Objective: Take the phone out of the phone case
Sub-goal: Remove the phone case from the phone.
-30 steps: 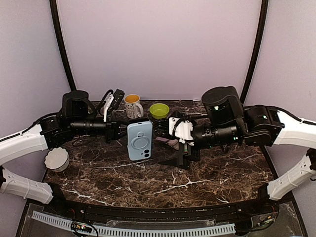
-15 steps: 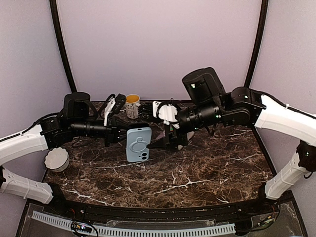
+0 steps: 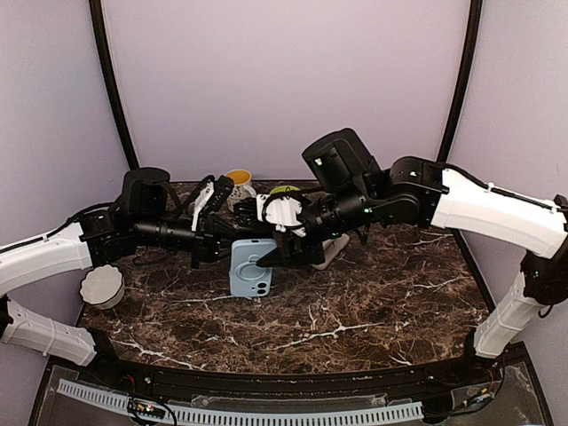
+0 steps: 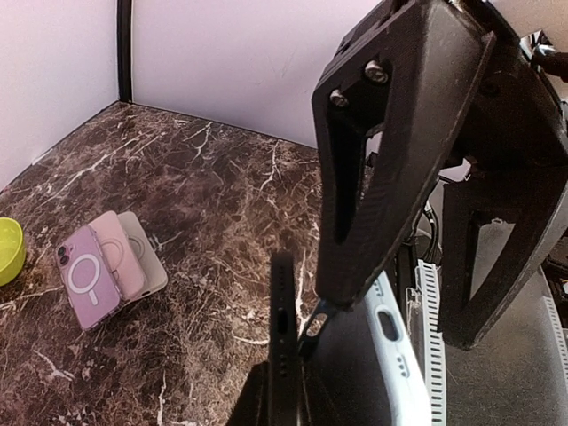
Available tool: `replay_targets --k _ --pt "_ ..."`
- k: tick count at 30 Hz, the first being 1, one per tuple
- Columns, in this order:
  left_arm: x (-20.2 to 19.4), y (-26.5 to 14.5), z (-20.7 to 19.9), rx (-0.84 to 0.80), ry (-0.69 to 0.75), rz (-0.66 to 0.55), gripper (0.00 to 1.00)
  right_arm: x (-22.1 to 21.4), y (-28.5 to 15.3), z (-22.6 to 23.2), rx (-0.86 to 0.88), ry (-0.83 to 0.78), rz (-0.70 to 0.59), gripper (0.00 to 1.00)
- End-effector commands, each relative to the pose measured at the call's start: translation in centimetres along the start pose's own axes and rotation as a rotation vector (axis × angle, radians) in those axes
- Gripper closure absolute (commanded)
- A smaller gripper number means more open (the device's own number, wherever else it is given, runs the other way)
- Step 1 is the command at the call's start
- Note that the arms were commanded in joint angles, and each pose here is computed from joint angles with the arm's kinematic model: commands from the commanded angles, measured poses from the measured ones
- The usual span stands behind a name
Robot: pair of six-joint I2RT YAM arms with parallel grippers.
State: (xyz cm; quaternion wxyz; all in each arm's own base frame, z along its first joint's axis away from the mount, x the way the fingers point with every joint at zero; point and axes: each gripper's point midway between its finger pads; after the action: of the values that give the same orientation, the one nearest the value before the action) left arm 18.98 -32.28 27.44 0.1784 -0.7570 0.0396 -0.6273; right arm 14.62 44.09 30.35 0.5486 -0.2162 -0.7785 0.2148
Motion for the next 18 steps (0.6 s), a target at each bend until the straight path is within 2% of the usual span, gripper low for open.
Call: replay_targets --k 1,8,12,18 --pt "2.3 -0.44 -0.97 -0.051 0.072 -0.09 1.0 0.42 0.08 -0.88 -0.017 -0.007 -0.012 0.41" --pt "2.66 -0.61 -1.81 -0.096 0.071 -0.115 1.0 0.12 0.64 -0.66 0.008 0.005 -0.002 0.59" --pt "2.64 -0.59 -1.73 -0.092 0.071 -0.114 1.0 0.01 0.75 -0.57 0.014 0.011 0.002 0.66" --pt "2.83 -0.64 -1.9 -0.099 0.076 -0.121 1.0 -0.42 0.98 -0.47 0.018 0.014 0.018 0.91"
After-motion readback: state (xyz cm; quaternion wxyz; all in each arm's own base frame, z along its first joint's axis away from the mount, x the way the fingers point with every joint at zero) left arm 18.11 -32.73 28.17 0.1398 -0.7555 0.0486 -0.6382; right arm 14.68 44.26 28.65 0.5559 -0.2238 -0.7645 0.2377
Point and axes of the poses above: each gripper's point midway between its finger pads, its own y axis out along the fingers, its own z axis along the line the jaws close on, x = y × z, and after that the axes turned 3 degrees about y, right-handed
